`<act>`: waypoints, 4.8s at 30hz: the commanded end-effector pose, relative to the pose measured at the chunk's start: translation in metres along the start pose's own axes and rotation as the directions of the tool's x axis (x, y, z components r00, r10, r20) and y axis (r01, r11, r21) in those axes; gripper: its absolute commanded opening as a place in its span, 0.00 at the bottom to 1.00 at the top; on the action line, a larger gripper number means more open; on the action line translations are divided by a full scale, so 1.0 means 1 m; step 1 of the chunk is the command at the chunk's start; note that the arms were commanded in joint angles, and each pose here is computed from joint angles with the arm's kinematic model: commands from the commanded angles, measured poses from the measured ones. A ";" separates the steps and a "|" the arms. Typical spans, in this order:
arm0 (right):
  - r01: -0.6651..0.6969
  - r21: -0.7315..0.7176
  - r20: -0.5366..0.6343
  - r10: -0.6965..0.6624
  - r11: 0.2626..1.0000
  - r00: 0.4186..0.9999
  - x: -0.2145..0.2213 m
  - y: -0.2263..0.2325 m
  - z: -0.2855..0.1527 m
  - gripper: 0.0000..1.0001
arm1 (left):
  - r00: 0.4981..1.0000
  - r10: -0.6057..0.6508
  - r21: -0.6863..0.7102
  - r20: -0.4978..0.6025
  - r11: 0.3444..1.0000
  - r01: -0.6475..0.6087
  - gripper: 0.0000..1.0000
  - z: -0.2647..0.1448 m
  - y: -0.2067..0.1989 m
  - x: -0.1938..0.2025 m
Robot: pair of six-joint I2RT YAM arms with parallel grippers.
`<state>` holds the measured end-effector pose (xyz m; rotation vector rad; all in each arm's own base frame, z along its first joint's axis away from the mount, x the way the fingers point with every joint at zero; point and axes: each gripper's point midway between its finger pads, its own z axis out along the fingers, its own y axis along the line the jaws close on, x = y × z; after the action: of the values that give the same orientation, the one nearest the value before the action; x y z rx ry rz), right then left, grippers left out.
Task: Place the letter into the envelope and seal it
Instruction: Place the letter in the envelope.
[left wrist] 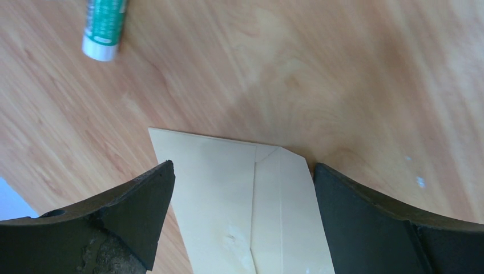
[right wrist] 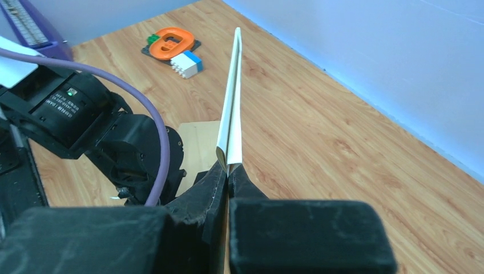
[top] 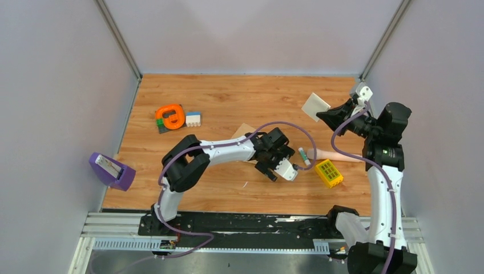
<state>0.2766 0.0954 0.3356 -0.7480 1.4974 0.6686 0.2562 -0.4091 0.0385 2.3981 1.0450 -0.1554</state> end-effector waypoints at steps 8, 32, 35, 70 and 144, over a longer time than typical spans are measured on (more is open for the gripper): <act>0.083 0.243 -0.006 -0.084 0.966 0.996 -0.022 -0.036 -0.014 0.00 | 0.983 -0.170 -0.120 -0.070 0.980 0.161 1.00 0.030 0.043 0.012; 0.013 0.522 0.052 -0.047 0.853 0.998 -0.032 -0.085 -0.033 0.00 | 0.922 -0.325 -0.132 0.212 0.925 0.356 1.00 -0.056 0.077 -0.027; 0.010 0.531 0.055 -0.047 0.847 0.997 -0.032 -0.087 -0.035 0.00 | 0.907 -0.350 -0.144 0.233 0.910 0.388 1.00 -0.073 0.083 -0.028; -0.022 0.449 0.054 -0.002 0.893 0.999 -0.019 -0.077 -0.025 0.00 | 0.753 -0.615 -0.513 -0.233 0.735 0.442 1.00 -0.070 0.114 0.275; -0.028 0.452 0.057 0.003 0.891 0.998 -0.014 -0.081 -0.029 0.00 | 0.968 -0.251 -0.401 0.005 0.886 0.231 1.00 -0.009 0.185 0.043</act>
<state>0.3242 0.0232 0.3446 -0.3430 1.5746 0.3347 0.4072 -0.4616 0.0849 1.9788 1.3057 0.0063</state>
